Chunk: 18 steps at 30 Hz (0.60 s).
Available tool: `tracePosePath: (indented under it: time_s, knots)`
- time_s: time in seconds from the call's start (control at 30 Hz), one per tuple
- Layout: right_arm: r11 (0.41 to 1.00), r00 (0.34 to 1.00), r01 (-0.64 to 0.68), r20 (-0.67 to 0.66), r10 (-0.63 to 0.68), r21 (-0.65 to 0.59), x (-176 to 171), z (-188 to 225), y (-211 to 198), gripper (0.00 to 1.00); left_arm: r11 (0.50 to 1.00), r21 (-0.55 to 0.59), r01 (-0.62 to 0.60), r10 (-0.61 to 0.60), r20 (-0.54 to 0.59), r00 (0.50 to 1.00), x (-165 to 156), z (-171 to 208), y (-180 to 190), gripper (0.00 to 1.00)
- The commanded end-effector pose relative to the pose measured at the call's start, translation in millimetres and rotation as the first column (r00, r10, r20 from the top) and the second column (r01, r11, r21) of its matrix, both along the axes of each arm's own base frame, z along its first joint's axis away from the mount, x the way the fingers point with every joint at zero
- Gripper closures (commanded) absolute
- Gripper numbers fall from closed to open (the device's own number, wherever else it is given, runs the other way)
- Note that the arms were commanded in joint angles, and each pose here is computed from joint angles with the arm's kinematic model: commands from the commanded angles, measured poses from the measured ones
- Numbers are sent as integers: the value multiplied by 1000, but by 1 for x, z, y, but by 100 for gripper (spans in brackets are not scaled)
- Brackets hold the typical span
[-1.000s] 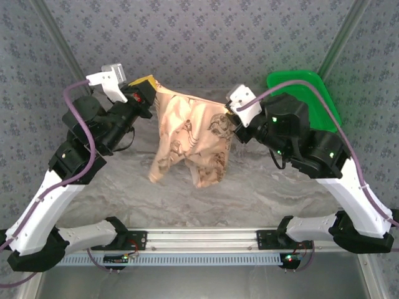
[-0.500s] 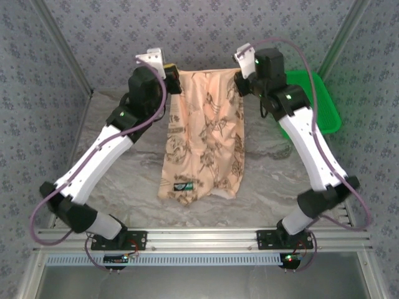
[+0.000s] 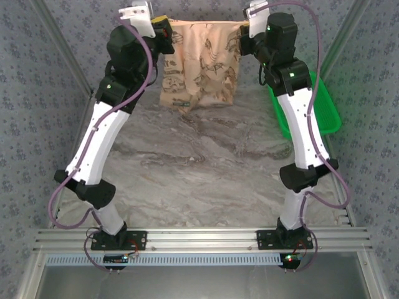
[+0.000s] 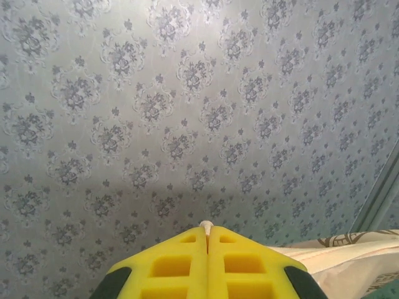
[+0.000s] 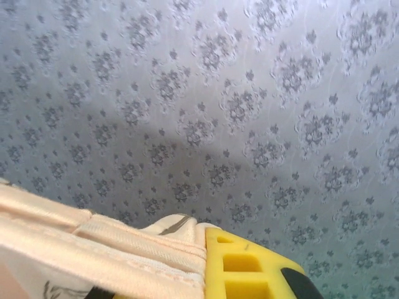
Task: Fold the inside-out t-shirt
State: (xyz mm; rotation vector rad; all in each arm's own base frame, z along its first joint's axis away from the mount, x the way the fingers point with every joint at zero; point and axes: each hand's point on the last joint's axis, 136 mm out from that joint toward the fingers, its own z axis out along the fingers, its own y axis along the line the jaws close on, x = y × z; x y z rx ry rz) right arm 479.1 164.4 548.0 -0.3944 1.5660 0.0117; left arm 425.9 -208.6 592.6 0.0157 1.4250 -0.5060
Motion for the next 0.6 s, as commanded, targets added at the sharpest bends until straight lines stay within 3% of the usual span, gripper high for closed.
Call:
tracePosePath:
  time_s: [0.0,0.1,0.2,0.23,0.3,0.33,0.43,0.5,0.57]
  knots:
    - [991,998,41,-51,-48,-128,-18,-22,-11,95,993,-21,-113,112,-58,992,-13,-19,43,100]
    - [982,987,-12,-158,-18,-187,-40,-85,5,94,983,-113,-143,116,-217,969,-23,-98,54,100]
    - [963,979,-67,-205,13,-261,-85,-161,27,87,960,-208,-189,82,-436,896,-50,-206,64,100]
    - [949,967,-129,-250,56,-288,-106,-198,39,78,948,-227,-222,74,-521,850,-64,-249,69,95]
    - [925,929,-235,-350,123,-298,-152,-269,53,66,922,-267,-281,45,-646,762,-94,-317,78,63]
    - [915,900,-292,-405,163,-280,-177,-302,59,60,914,-277,-297,25,-691,723,-111,-346,81,61]
    - [890,816,-378,-546,190,-255,-231,-374,55,49,910,-247,-334,24,-771,636,-155,-401,99,52]
    - [885,777,-395,-603,180,-245,-248,-393,48,49,915,-216,-342,33,-802,596,-175,-416,109,44]
    - [874,741,-432,-640,203,-223,-254,-399,51,45,929,-196,-315,27,-810,585,-187,-419,112,43]
